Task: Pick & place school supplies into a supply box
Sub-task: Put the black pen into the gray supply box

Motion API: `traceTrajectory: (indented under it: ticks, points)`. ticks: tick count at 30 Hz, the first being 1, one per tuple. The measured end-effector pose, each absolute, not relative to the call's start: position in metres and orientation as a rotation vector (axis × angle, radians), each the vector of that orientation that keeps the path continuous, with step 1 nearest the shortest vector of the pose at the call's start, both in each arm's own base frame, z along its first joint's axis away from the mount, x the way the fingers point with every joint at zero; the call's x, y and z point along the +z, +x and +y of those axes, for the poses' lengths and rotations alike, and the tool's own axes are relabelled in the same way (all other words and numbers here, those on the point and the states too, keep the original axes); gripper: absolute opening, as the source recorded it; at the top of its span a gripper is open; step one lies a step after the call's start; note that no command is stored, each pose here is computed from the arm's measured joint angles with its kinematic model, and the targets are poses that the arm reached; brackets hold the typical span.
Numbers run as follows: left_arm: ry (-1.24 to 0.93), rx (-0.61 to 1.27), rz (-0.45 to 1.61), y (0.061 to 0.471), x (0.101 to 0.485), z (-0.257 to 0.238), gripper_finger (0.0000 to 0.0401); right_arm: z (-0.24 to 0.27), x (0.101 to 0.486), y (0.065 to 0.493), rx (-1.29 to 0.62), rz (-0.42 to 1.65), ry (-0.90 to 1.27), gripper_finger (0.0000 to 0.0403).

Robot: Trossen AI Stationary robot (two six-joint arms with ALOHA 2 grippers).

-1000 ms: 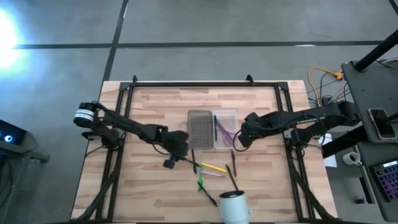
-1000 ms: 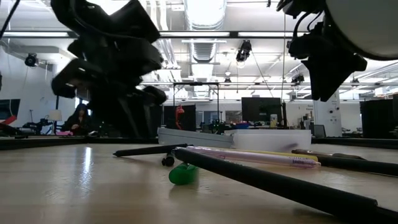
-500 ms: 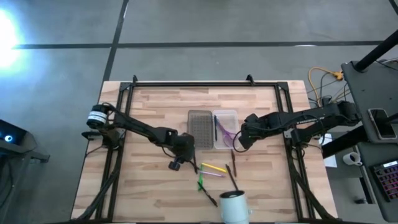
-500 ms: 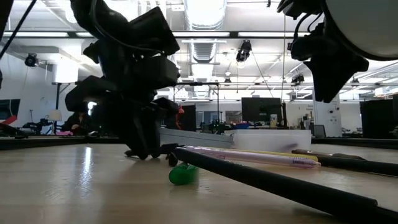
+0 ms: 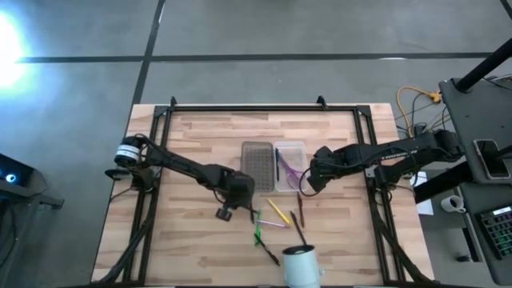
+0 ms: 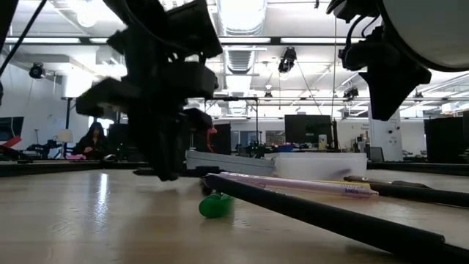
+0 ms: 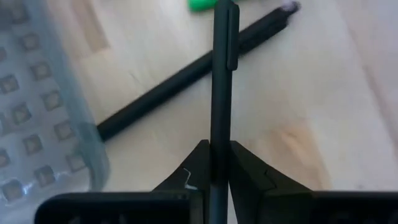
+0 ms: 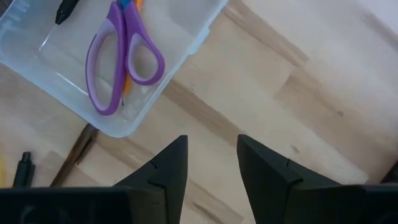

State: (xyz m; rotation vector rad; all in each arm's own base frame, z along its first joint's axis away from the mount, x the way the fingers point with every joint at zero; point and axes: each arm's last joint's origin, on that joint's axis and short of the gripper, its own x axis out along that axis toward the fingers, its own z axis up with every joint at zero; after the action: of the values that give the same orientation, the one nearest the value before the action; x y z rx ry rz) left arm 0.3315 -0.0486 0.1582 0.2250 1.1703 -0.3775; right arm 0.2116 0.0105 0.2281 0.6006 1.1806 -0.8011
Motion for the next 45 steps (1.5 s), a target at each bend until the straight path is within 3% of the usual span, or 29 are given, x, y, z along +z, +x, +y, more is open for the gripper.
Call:
traceTrajectory:
  ticks: [10, 17, 25, 31, 33, 38, 41, 45]
  points:
    - [-0.001, -0.232, 1.183, 0.347, 0.194, -0.058, 0.0019, 0.008, 0.231, 0.222, -0.728, 1.087, 0.488, 0.0114]
    - [-0.193, -0.094, 1.236, 0.338, 0.190, -0.057, 0.0019, 0.005, 0.236, 0.224, -0.772, 0.996, 0.574, 0.0105]
    - [-0.443, 0.042, 1.163, 0.326, 0.217, -0.055, 0.0019, 0.009, 0.258, 0.200, -0.816, 0.883, 0.712, 0.0103]
    - [-0.718, 0.201, 0.999, 0.320, 0.242, -0.023, 0.0019, 0.009, 0.276, 0.173, -0.930, 0.686, 0.803, 0.0100]
    - [-0.841, 0.244, 0.861, 0.325, 0.248, -0.003, 0.0019, 0.007, 0.279, 0.167, -0.949, 0.629, 0.842, 0.0101]
    - [-1.106, 0.139, 0.392, 0.345, 0.267, 0.035, 0.0022, 0.005, 0.280, 0.160, -0.988, 0.549, 0.895, 0.0100]
    - [-1.186, 0.135, 0.270, 0.356, 0.258, 0.047, 0.0023, 0.005, 0.277, 0.161, -1.014, 0.529, 0.906, 0.0096]
    - [-1.263, 0.188, 0.266, 0.374, 0.232, 0.051, 0.0024, 0.006, 0.274, 0.168, -1.011, 0.508, 0.918, 0.0091]
